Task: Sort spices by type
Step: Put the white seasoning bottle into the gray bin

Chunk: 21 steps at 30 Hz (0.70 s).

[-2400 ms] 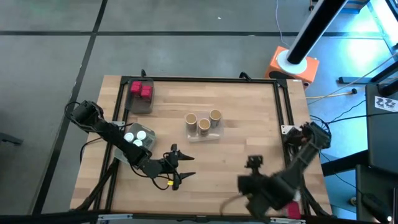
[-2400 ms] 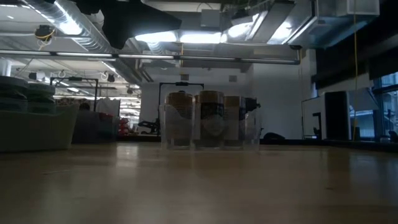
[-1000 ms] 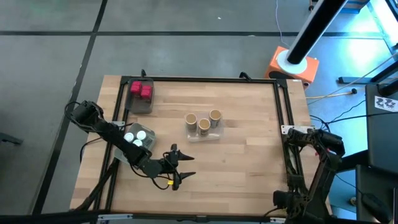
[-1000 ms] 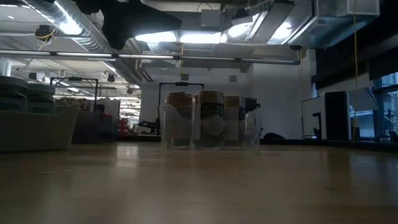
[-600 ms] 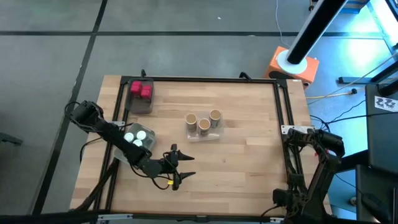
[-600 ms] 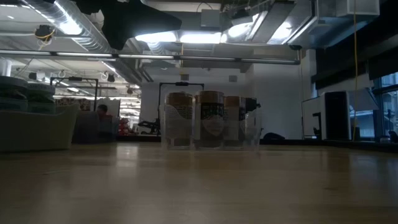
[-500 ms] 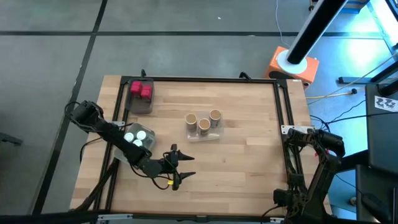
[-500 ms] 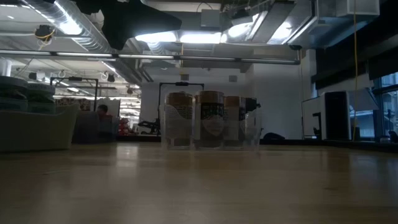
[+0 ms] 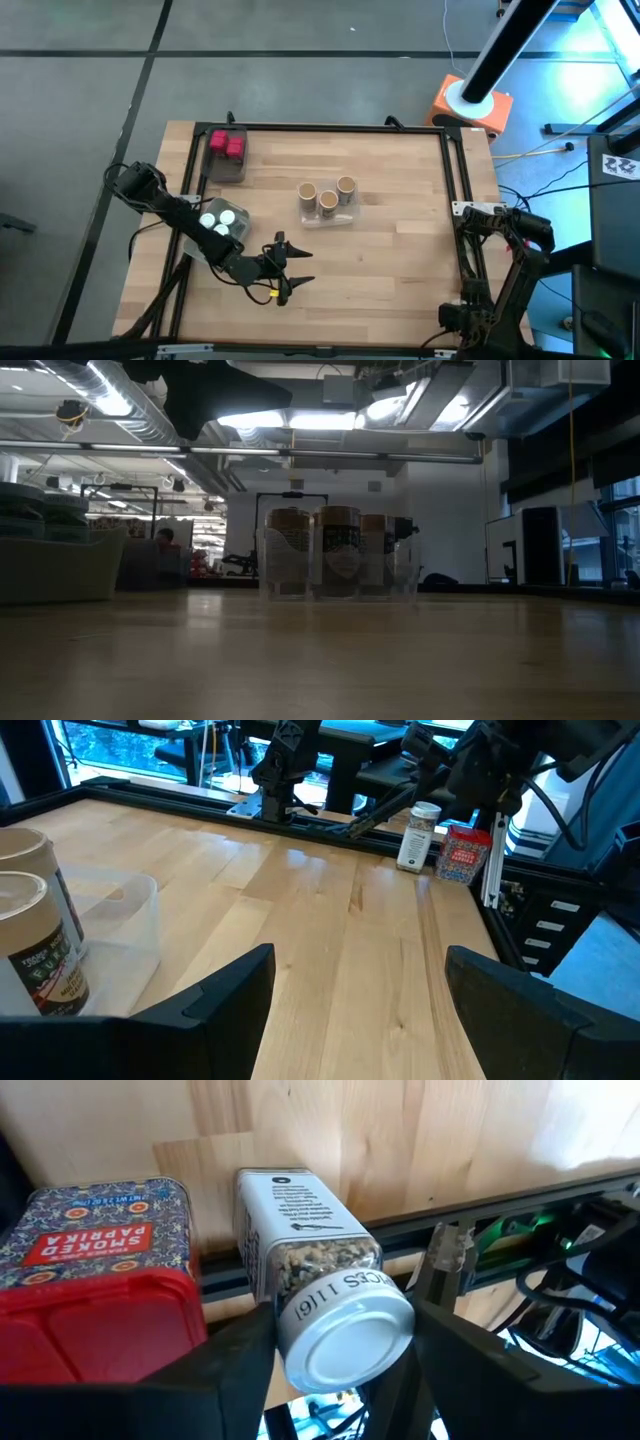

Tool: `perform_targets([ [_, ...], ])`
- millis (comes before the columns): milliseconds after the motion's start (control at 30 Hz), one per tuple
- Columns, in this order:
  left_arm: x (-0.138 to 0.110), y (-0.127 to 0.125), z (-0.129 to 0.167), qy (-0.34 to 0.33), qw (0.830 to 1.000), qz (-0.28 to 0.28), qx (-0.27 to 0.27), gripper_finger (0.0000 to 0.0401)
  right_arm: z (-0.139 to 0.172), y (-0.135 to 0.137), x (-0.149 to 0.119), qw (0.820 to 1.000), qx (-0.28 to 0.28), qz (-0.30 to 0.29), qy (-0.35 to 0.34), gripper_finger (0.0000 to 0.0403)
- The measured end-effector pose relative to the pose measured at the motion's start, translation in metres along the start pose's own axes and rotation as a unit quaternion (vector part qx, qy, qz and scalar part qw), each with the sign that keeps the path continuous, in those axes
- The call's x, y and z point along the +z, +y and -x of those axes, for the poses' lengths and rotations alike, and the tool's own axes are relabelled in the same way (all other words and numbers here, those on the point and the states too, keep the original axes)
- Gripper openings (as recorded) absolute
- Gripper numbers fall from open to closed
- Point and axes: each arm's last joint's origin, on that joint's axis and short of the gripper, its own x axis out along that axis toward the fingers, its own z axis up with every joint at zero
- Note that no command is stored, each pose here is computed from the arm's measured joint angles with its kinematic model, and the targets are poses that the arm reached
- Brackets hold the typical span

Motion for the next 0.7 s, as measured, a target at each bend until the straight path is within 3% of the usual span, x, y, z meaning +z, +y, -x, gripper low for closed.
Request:
perform_targets([
  [167,0.000,0.000,0.000,0.000,1.000,0.000,0.000,0.0276,0.000,0.000,0.001,1.000,-0.001,0.010,-0.013,0.0222],
  [700,0.000,0.000,0.000,0.000,1.000,0.000,0.000,0.0276,-0.013,-0.001,0.003,1.000,-0.014,-0.002,-0.010,0.0259],
])
